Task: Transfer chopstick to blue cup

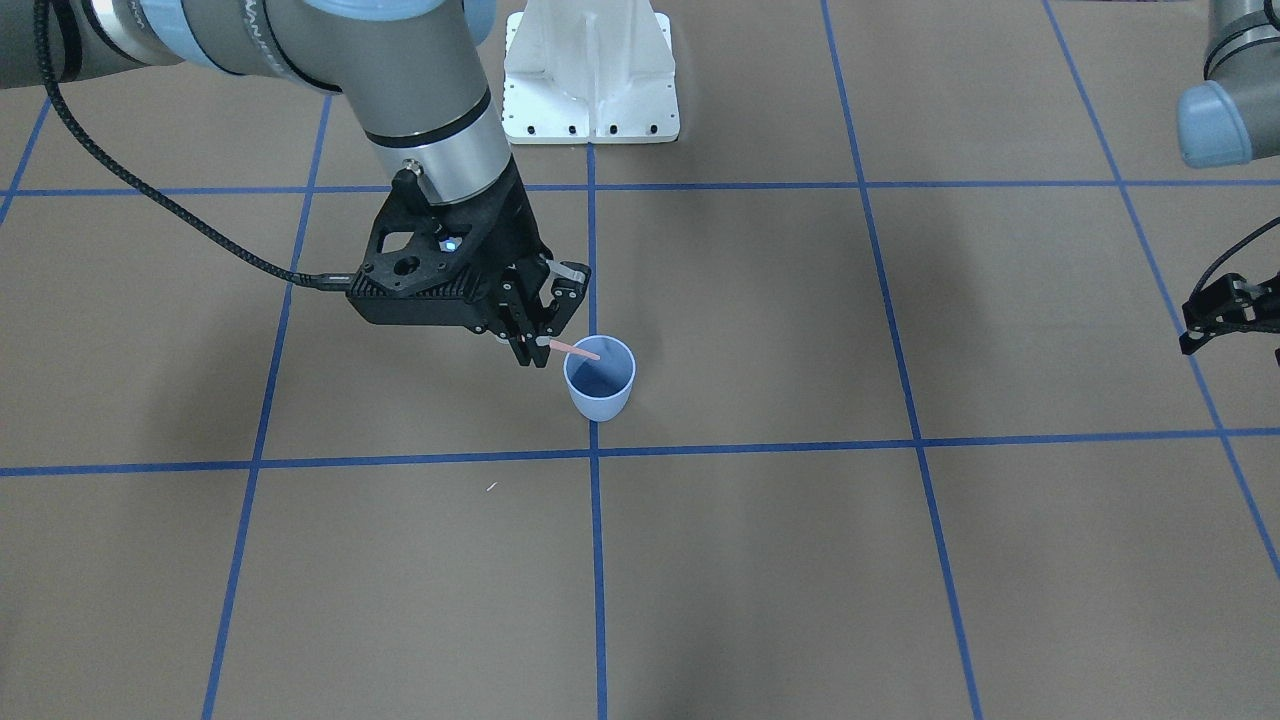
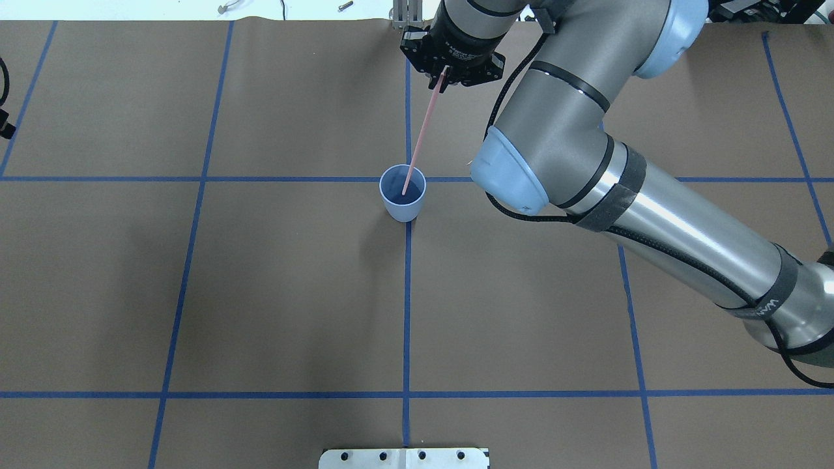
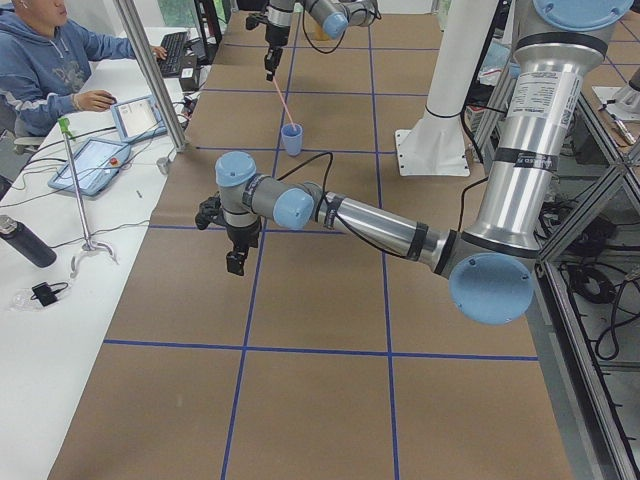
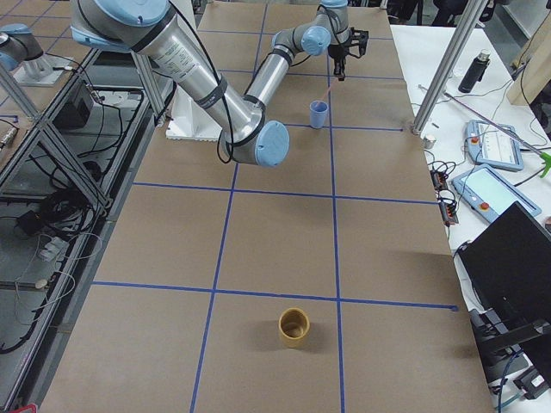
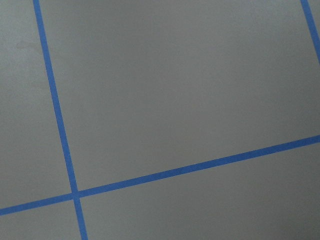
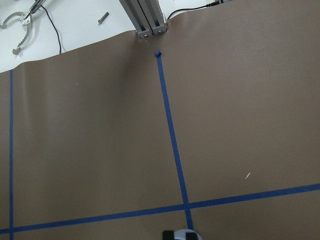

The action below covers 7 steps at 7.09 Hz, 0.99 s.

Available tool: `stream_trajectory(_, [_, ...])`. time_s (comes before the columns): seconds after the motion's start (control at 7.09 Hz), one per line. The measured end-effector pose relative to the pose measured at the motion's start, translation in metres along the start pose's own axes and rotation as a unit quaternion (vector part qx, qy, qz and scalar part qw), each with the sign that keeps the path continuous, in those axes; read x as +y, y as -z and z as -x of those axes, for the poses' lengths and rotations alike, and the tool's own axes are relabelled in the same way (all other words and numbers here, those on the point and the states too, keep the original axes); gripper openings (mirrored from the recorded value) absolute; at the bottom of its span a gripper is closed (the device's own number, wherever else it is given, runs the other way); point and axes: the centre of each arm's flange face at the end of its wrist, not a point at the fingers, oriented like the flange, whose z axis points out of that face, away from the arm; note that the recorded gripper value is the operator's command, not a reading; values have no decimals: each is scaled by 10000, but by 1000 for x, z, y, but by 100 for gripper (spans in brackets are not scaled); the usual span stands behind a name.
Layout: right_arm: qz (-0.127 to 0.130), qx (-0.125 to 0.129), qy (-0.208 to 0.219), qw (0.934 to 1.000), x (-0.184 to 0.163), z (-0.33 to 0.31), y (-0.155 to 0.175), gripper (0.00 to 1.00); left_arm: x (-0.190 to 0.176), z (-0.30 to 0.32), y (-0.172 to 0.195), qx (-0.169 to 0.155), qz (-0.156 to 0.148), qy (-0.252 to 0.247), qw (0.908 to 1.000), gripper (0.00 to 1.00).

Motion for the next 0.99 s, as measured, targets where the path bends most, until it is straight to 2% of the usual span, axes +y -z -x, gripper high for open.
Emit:
stream_trajectory(0.56, [-94,153,148,9997,21,3,-30,0,0,0,0,1,-6,-5,10000,99])
stream_trajectory(0.71, [-125,141,177,9997,22,3,-40,15,0,-1,1,2,-10,-5,10000,99])
stream_trajectory(0.85, [-141,118,194,9996,22,3,-46,87,0,-1,1,3,-17,-9,10000,99])
stream_trajectory(0.99, [-145,101,201,9996,23,3,-49,100,0,-2,2,4,-22,-10,10000,99])
